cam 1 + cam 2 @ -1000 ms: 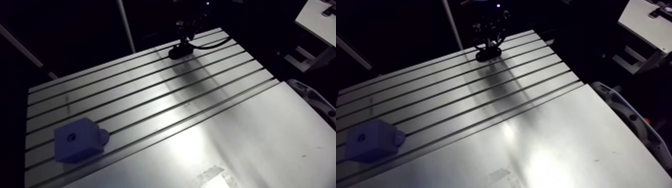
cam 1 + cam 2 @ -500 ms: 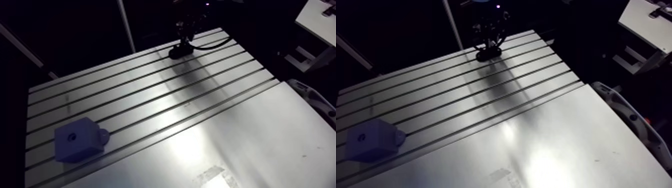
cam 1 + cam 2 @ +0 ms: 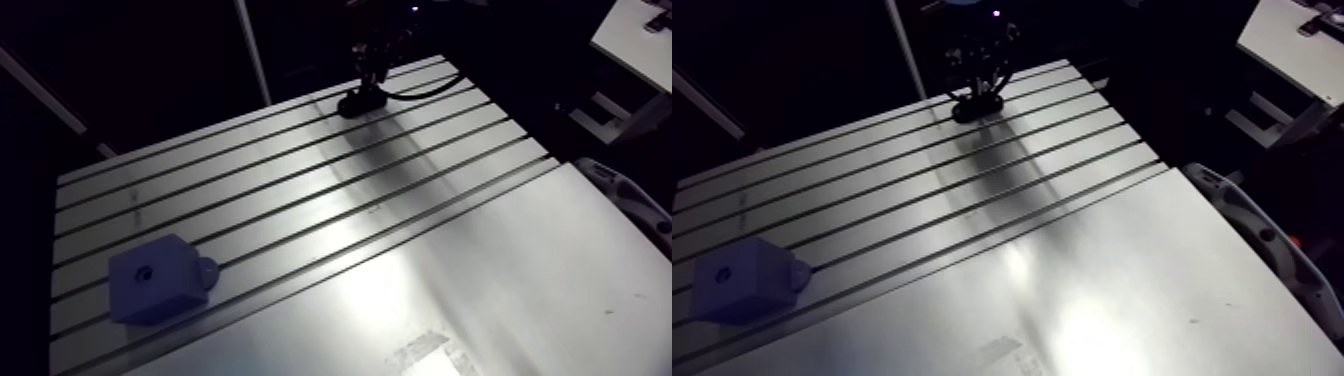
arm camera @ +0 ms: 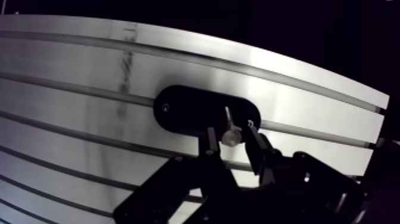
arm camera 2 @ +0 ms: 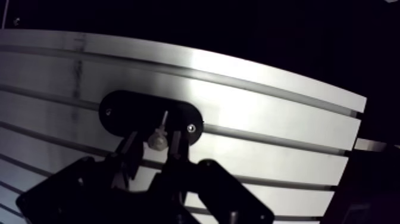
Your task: Pick up the M10 bolt and insert it into the hex recess until seated.
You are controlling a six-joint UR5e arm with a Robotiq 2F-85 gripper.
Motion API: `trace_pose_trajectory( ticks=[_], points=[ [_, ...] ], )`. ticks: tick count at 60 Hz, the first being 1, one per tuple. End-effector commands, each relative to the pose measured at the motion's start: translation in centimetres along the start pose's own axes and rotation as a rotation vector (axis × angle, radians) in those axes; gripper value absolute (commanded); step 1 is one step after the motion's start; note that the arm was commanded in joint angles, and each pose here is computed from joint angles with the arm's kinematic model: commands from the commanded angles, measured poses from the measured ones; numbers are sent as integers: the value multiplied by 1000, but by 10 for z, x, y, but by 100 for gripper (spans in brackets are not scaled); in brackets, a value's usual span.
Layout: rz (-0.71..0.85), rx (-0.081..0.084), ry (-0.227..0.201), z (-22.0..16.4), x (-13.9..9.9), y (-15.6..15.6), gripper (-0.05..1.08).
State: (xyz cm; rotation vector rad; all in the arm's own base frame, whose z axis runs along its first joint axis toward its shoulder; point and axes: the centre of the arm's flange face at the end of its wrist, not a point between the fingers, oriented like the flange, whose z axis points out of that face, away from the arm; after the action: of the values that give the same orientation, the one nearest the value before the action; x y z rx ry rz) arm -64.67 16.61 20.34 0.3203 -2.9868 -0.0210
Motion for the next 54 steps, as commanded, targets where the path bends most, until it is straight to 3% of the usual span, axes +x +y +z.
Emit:
trace_pose_trajectory(
  ticks=[1, 35, 54],
  points=[
    [0, -1, -1, 0, 0, 0, 63],
    [0, -5, 6, -1, 2, 1, 65],
    [0, 1, 1, 4, 1, 1, 66]
  ],
)
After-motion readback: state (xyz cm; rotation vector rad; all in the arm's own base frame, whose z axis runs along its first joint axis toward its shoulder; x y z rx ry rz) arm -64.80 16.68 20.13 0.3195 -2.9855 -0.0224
